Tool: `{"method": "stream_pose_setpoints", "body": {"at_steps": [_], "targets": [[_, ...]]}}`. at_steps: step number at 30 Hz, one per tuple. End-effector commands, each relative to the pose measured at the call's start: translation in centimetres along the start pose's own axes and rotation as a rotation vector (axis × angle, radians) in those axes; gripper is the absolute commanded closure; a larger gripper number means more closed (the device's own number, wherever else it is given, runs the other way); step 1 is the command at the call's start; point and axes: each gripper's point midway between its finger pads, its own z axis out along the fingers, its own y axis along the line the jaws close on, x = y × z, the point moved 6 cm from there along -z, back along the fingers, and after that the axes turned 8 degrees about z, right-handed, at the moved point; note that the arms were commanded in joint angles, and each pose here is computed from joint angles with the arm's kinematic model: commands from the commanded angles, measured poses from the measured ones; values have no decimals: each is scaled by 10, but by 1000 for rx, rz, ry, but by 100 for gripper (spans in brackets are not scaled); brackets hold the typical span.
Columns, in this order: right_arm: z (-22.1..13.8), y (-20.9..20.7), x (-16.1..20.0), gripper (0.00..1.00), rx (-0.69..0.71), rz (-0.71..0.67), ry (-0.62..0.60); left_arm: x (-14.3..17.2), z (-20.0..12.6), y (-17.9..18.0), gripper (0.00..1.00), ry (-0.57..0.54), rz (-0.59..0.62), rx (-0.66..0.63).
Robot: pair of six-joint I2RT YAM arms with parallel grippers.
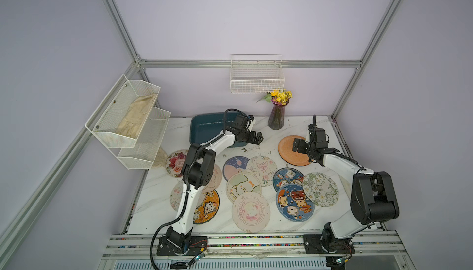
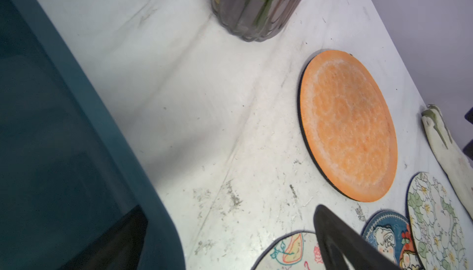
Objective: Put the coasters into the storage box
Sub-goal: Move the storage box to the center of the board.
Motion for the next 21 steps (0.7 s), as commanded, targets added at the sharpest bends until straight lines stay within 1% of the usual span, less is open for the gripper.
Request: {"method": "stream_pose_setpoints", "body": {"at_steps": [1,6,21], "targets": [[-7,1,0,3,0,14,5,-41,-16,-36,0,-118,18,96],[-8,0,2,3,4,22,9,-37,-11,-55,2,-112,9,147],[-11,2,2,3,1,30,16,-24,-1,-95,5,-88,-17,216]]}}
